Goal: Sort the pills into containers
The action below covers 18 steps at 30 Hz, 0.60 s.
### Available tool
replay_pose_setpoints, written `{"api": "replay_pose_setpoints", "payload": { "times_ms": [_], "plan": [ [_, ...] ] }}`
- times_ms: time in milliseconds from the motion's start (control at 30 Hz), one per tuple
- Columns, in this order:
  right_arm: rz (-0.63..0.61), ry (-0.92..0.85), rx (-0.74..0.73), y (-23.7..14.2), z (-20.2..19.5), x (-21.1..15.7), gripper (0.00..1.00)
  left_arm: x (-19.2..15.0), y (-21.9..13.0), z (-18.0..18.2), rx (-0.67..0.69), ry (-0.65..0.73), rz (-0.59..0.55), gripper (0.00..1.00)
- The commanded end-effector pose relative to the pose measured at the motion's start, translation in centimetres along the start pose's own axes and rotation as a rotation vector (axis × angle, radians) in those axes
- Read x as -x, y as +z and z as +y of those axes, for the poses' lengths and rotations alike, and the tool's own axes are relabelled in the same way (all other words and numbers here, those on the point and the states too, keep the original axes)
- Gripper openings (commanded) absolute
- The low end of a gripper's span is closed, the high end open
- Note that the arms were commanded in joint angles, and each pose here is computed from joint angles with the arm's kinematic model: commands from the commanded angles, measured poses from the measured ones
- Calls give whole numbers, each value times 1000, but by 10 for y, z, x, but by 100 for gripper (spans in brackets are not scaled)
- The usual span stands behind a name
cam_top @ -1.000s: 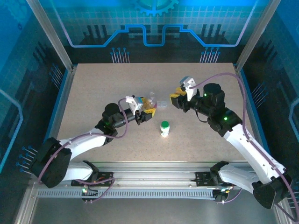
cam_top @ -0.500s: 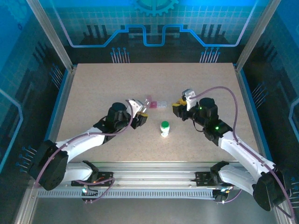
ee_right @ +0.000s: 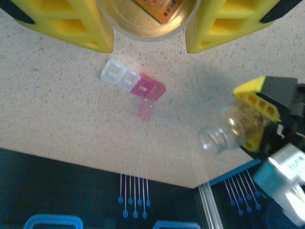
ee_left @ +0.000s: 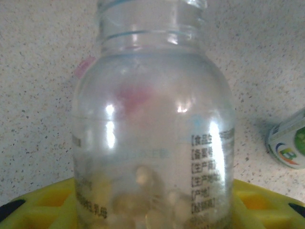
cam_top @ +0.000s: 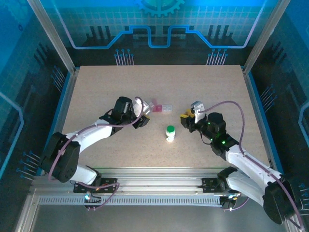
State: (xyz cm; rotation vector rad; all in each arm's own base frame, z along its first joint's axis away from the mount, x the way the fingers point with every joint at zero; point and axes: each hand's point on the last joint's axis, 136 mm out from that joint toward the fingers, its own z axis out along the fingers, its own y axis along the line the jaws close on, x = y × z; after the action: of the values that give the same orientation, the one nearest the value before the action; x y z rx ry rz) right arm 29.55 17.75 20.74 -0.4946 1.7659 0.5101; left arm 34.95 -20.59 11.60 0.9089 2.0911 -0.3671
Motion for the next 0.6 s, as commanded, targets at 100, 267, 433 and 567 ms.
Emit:
{"api": "replay_pose_setpoints", "payload": {
  "times_ms": [100, 267, 433, 567],
  "plan": [
    [-72, 10, -39, -3, -8, 14, 0, -9, 16, 4, -61, 96, 100, 0],
    [-63, 15, -32, -1, -7, 12, 0, -12, 27, 10, -86, 129, 162, 0],
    [-68, 11, -31, -3, -7, 14, 0, -21, 35, 19, -108, 148, 250, 0],
    [-69, 12, -30, -3, -6, 15, 0, -28, 40, 24, -117, 179, 306, 0]
  ]
}}
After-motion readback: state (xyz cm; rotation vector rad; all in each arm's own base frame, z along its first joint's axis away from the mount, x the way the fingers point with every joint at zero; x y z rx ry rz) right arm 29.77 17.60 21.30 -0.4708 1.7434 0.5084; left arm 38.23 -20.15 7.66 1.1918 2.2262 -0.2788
